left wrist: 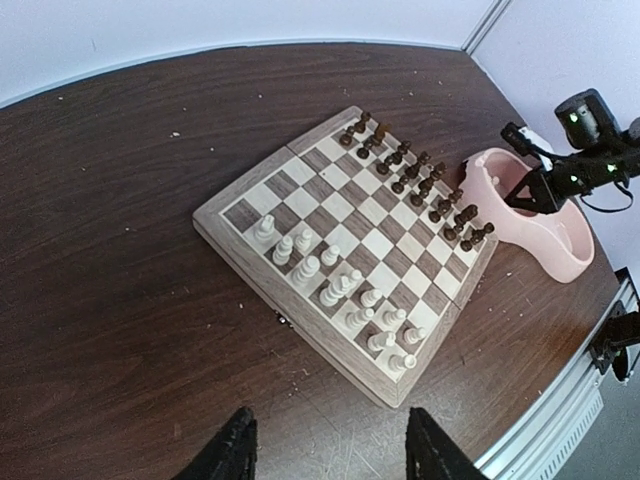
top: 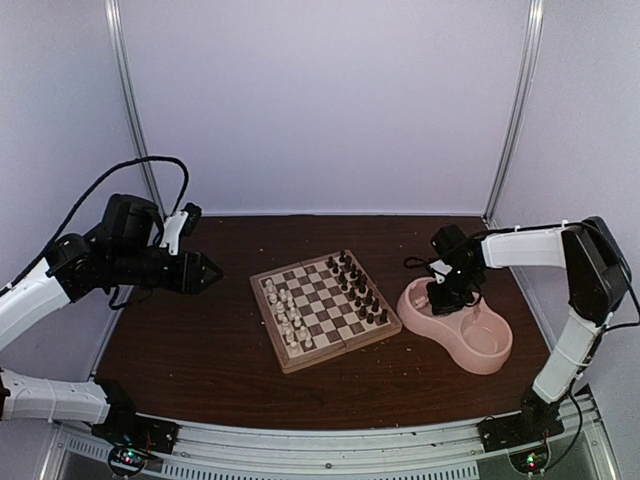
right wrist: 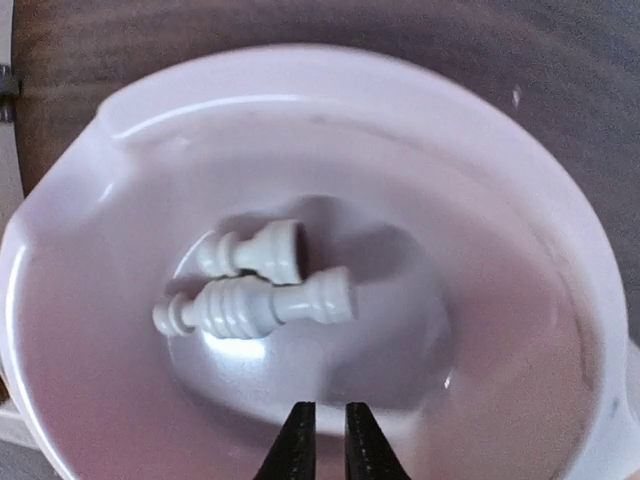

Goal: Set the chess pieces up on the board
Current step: Adjust the storage box at the center of the board, then pick up the chess pile from the storage box.

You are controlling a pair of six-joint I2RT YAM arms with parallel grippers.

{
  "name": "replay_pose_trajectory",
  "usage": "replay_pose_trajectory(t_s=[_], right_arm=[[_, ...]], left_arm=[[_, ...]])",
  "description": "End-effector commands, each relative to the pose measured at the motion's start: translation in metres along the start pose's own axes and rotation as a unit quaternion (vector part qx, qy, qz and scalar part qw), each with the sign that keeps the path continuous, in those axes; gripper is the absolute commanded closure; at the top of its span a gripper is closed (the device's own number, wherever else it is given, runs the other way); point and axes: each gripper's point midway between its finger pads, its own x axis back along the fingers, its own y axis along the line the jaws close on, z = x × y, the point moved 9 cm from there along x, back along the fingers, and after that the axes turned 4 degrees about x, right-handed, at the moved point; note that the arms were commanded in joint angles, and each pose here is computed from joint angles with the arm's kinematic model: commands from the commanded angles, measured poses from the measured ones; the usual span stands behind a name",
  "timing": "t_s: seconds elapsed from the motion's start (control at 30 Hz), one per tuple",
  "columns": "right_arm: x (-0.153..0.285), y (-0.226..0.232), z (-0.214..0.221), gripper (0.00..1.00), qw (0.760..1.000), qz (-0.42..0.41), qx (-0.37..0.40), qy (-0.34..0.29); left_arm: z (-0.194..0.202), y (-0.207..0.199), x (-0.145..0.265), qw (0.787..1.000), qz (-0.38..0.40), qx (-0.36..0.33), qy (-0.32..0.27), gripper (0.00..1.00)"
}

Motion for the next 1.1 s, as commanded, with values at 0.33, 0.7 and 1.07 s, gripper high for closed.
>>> replay_pose_trajectory(t_s=[0.33,0.7,1.07], right_arm=[[0.058,-0.005,0.016,0.70,0.997,-0.005,-0.048,-0.063],[0.023,0.007,-0.002,0.64,0.995,-0.034,-0.068,-0.057],[-0.002,0.018,-0.012,0.78,0.997,-0.040,-0.056,-0.035]], left_arm=[[-0.026,-0.016,-0.017,0.999,0.038,-0.019,0.000,0.49],[-0.019,-0.013,-0.019,0.999,0.040,-0.012,0.002,0.49],[-0.015,-0.010,-0.017,0.999,0.031,-0.016,0.008,0.49]])
